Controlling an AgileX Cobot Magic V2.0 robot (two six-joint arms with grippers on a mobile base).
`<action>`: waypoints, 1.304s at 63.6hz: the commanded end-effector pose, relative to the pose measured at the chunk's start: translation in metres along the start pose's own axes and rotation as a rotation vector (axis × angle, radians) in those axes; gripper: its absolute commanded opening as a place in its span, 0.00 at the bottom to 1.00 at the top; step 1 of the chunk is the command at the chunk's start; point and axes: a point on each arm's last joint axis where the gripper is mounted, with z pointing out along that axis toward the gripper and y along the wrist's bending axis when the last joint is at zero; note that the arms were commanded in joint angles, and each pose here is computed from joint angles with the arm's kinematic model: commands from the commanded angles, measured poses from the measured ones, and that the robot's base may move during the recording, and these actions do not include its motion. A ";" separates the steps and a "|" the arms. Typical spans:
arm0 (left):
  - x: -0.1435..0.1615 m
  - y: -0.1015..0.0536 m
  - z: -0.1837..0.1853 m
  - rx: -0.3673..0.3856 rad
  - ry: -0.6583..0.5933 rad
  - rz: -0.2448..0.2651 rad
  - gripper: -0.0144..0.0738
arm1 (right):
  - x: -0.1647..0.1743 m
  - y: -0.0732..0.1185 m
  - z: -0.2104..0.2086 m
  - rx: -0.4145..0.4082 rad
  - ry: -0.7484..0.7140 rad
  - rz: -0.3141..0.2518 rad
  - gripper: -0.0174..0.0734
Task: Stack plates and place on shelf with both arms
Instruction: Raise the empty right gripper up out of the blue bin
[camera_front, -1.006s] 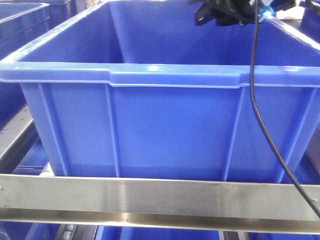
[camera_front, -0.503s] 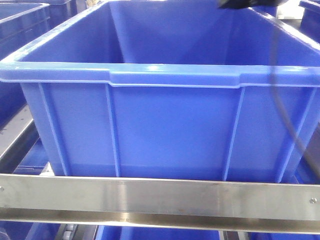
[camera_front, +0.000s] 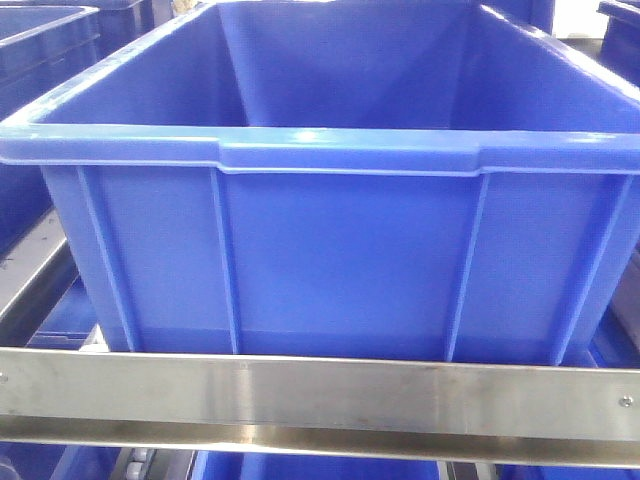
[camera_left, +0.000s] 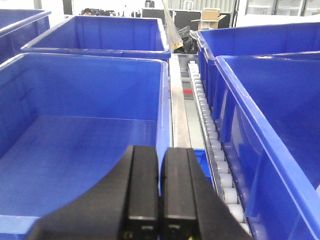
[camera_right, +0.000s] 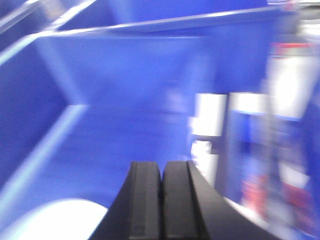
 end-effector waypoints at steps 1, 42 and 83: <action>-0.019 0.002 -0.001 -0.018 -0.112 -0.014 0.25 | -0.015 -0.005 -0.023 0.026 -0.107 -0.009 0.25; -0.019 0.002 -0.001 -0.018 -0.112 -0.014 0.25 | 0.013 -0.004 -0.148 -0.008 -0.277 -0.022 0.25; -0.019 0.002 -0.001 -0.018 -0.112 -0.014 0.25 | 0.035 -0.006 -0.152 -0.001 -0.280 -0.047 0.25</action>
